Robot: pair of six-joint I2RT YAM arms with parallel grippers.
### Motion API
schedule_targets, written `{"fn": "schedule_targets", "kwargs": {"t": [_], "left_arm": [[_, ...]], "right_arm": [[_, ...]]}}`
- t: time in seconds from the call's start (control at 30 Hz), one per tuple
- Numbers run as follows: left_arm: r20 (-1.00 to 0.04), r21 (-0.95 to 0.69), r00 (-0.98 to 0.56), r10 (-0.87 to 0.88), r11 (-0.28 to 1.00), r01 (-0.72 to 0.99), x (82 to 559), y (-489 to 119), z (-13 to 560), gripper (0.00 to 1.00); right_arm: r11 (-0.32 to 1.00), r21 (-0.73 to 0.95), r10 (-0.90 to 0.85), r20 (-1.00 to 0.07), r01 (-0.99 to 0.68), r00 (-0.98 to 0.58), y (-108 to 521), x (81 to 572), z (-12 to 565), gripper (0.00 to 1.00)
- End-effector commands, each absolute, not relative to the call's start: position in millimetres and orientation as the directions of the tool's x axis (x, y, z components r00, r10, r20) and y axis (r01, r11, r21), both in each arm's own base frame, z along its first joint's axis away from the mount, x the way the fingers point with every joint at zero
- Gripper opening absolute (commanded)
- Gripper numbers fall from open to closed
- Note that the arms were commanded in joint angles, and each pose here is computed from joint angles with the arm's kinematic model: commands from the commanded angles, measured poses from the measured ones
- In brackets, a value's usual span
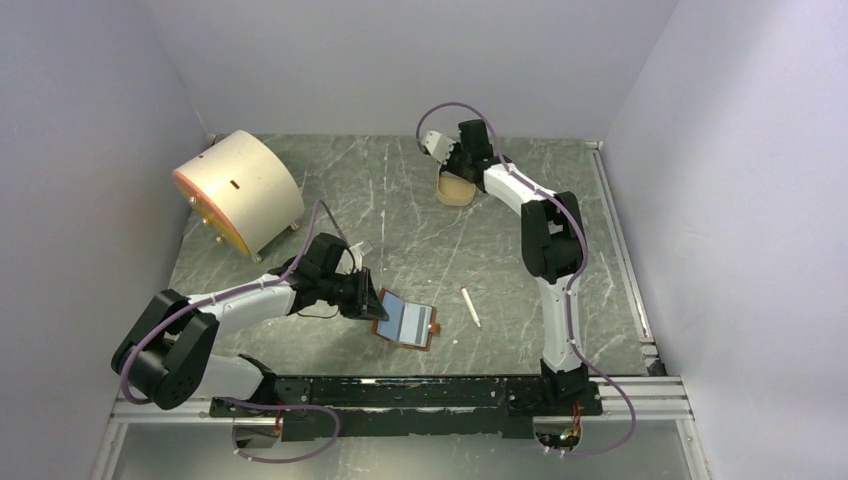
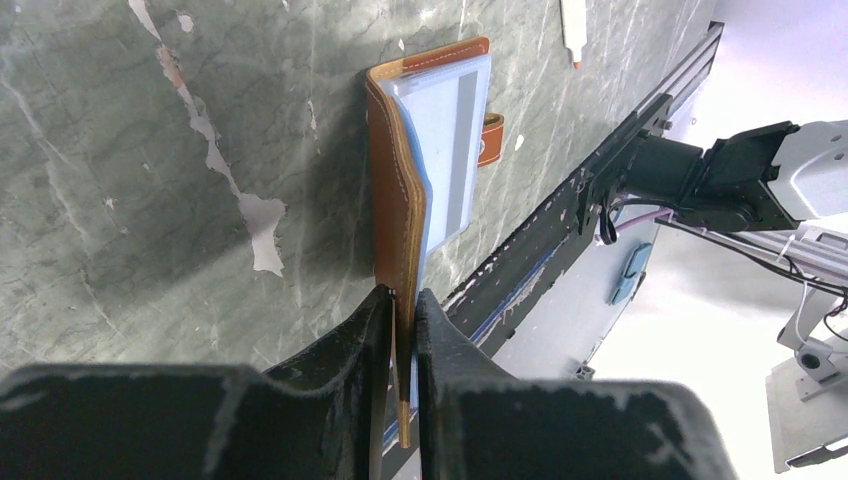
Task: Put the credit cards into the card holder
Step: Pick up the credit card from the storage box.
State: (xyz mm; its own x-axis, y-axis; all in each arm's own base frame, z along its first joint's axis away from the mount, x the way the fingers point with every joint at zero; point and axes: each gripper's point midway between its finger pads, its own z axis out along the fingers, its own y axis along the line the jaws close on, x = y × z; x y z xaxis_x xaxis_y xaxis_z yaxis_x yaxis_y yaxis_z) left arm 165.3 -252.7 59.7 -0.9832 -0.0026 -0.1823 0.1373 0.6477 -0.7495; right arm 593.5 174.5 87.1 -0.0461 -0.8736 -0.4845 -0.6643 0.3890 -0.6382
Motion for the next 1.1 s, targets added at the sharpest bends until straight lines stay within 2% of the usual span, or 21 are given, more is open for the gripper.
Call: {"fn": "schedule_targets", "kwargs": {"t": [0.0, 0.23, 0.53, 0.67, 0.8, 0.93, 1.07], "left_arm": [[-0.194, -0.773, -0.981, 0.000, 0.616, 0.153, 166, -257, 65, 0.17], [-0.189, -0.766, -0.981, -0.028, 0.629, 0.130, 168, -254, 64, 0.16], [-0.175, -0.765, -0.978, -0.114, 0.641, 0.062, 176, -253, 64, 0.12], [-0.161, -0.782, -0.976, -0.145, 0.622, 0.037, 180, -258, 67, 0.12], [-0.207, -0.764, -0.959, -0.191, 0.644, 0.036, 194, -255, 76, 0.12], [-0.254, -0.759, -0.934, -0.251, 0.650, 0.031, 207, -253, 84, 0.13], [-0.274, -0.765, -0.912, -0.306, 0.644, 0.014, 214, -249, 82, 0.14]], "right_arm": [[0.404, -0.645, -0.858, -0.513, -0.649, -0.024, 170, 593, 121, 0.00], [0.417, -0.580, -0.848, -0.526, -0.699, -0.069, 167, 568, 113, 0.00], [0.611, -0.455, -0.718, -0.663, -0.647, -0.212, 171, 537, 147, 0.00], [0.690, -0.343, -0.618, -0.737, -0.638, -0.273, 186, 513, 167, 0.00], [0.773, -0.164, -0.465, -0.804, -0.612, -0.371, 205, 480, 189, 0.00], [0.806, 0.007, -0.340, -0.814, -0.592, -0.471, 227, 435, 199, 0.00], [0.771, 0.209, -0.199, -0.818, -0.601, -0.539, 250, 379, 207, 0.00]]}}
